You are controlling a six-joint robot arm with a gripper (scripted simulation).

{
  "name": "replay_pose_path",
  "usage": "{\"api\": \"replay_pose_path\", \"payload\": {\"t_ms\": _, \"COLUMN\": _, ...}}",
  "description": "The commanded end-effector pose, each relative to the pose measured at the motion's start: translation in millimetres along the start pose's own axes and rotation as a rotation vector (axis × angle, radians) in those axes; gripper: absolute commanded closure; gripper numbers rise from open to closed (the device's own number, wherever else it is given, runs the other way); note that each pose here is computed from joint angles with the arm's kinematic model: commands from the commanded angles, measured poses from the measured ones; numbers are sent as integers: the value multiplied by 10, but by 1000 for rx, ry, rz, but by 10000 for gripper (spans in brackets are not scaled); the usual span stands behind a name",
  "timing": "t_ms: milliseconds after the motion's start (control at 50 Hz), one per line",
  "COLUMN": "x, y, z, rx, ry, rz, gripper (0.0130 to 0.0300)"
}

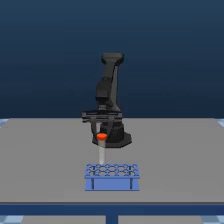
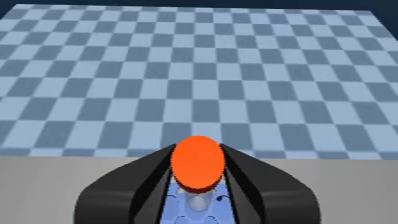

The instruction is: Pick up the centrifuge tube on the rack

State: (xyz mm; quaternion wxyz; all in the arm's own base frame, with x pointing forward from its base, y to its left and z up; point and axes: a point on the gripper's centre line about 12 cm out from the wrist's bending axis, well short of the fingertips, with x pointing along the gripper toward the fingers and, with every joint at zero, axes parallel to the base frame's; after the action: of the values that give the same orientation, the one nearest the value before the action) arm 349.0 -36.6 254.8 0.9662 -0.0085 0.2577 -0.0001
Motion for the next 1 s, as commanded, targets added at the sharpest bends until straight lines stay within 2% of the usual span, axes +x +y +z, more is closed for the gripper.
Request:
{"api": "replay_pose_path", "payload": {"t_ms": 20, "x": -15, "y": 4, "z": 22, "rx": 16, "ry": 3, "rz": 4, "gripper": 300}}
{"api": "replay_pose_path", "payload": {"t_ms": 360, "x": -43, "y": 3, "z": 72, "rx": 16, "ry": 3, "rz": 4, "gripper": 300}}
{"api": "replay_pose_path", "payload": {"t_ms": 1000, "x": -45, "y": 3, "z": 75, "rx": 16, "ry": 3, "rz": 4, "gripper": 300}}
